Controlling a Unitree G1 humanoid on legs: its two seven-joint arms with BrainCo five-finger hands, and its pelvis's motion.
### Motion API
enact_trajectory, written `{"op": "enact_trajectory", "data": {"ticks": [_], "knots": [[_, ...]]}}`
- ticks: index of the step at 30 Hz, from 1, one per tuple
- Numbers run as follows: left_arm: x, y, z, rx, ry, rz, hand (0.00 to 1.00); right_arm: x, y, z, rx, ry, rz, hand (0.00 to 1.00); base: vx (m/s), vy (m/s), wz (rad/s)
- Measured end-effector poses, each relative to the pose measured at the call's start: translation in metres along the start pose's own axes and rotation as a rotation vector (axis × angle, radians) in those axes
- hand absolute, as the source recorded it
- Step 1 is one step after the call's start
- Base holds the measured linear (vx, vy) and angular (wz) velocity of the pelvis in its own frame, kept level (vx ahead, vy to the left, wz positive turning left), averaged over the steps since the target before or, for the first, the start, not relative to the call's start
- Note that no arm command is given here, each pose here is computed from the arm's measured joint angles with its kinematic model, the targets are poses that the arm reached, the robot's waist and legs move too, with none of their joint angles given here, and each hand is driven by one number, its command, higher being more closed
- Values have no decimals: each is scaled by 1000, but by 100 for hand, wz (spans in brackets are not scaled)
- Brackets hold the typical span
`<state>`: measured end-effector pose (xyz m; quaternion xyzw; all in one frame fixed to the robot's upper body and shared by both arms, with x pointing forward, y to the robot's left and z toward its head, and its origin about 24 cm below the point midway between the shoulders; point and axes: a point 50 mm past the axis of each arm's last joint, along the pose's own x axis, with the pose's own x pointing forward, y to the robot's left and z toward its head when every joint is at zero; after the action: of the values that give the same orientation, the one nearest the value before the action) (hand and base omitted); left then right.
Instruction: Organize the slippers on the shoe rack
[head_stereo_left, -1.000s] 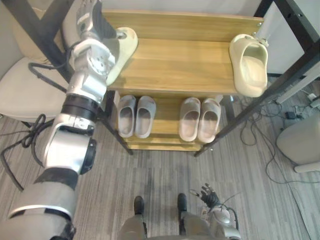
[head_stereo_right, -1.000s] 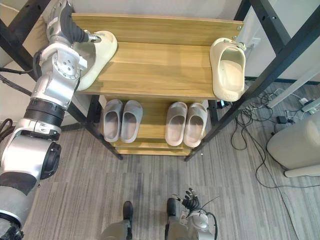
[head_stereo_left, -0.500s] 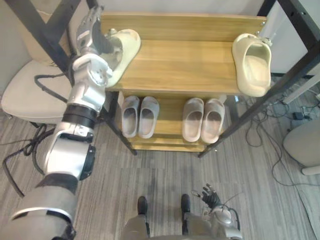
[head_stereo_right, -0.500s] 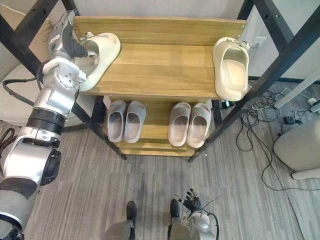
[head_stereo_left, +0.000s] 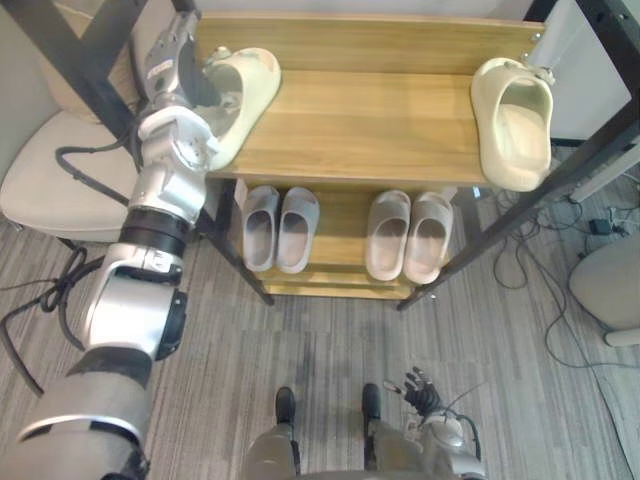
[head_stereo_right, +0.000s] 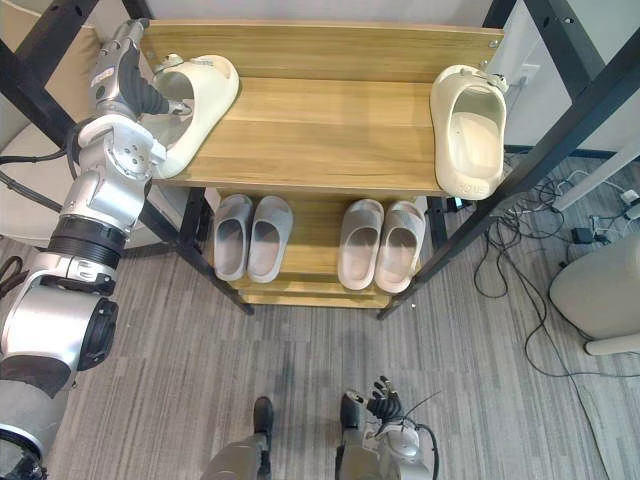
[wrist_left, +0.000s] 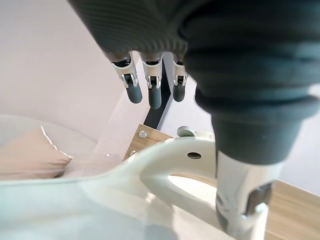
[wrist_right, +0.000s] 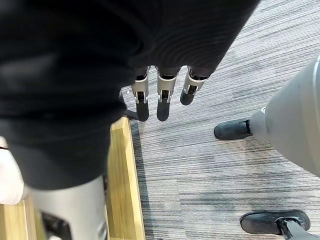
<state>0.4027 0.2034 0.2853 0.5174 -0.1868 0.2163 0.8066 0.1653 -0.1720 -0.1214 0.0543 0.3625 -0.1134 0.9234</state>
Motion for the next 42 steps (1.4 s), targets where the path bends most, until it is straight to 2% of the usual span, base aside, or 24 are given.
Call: {"op": "enact_trajectory", "data": {"ticks": [10,11,25,42], "knots": [[1,2,-1,14,4,5,0,1,0,4,-2,-12,2,0,-5,13,-3],[1,3,-1,14,3,6,100,1,0,4,-2,-13,2,0,0,0,0],[8,11,17,-11,-40,31,100,2,1,6,10,-21,-3,0,-9,26,-2],[0,-17,46,-122,-79,-46,100,3,-4,8,36,-19,-34,0,-1,10,0]]}}
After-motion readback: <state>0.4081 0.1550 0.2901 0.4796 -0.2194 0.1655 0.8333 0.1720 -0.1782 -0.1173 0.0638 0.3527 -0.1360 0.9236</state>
